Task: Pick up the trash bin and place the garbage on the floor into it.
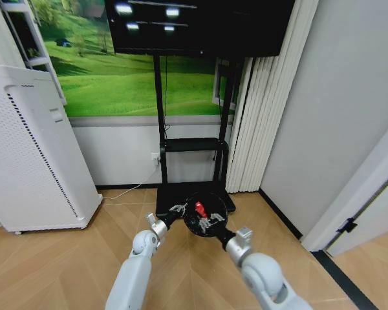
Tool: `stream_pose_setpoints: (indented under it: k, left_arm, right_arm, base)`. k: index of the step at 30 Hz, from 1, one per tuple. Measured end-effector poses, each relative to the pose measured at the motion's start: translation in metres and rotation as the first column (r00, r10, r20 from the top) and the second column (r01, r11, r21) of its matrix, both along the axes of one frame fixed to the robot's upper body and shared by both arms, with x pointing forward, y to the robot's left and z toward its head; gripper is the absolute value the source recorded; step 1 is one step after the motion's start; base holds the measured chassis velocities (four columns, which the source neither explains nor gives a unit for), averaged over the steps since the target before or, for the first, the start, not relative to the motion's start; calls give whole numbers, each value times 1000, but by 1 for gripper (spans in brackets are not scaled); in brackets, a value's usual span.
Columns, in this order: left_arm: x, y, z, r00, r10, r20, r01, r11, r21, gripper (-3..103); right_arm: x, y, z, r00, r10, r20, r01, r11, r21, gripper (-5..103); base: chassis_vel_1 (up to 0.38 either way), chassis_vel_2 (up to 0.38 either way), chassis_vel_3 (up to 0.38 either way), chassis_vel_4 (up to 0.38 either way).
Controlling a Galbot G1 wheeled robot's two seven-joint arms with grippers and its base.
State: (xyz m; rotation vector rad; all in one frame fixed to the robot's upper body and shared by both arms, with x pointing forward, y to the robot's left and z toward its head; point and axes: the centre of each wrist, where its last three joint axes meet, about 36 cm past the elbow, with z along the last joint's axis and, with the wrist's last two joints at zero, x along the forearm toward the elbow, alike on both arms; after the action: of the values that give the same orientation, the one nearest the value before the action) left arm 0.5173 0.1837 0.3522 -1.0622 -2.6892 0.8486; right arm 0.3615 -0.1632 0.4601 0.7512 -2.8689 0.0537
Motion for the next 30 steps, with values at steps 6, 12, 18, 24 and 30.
stream_pose_setpoints:
  k: [6, 12, 18, 24, 30]
  left_arm:
    - [-5, 3, 5, 1000, 1, 16, -1, 1000, 1, 8]
    - [-11, 9, 11, 999, 8, 31, -9, 1000, 12, 8]
    - [-18, 25, 14, 998, 49, 48, -52, 996, 69, 8]
    - [-38, 61, 30, 982, 147, 118, -168, 967, 192, 8]
    - [-59, 79, 55, 958, 234, 163, -267, 937, 223, 8]
  right_arm:
    - [28, 1, -10, 997, -77, 18, 78, 996, -33, 68]
    - [36, -38, 11, 980, -182, 84, 184, 983, -22, 90]
    - [6, -68, 59, 937, -296, 184, 290, 955, 61, 100]
    - [9, -93, 65, 895, -407, 181, 397, 914, 86, 100]
    - [30, -110, 38, 888, -442, 129, 437, 897, 65, 100]
  base:
    - [0, 0, 0, 0]
    - [0, 0, 0, 0]
    - [0, 0, 0, 0]
    - [0, 0, 0, 0]
    - [0, 0, 0, 0]
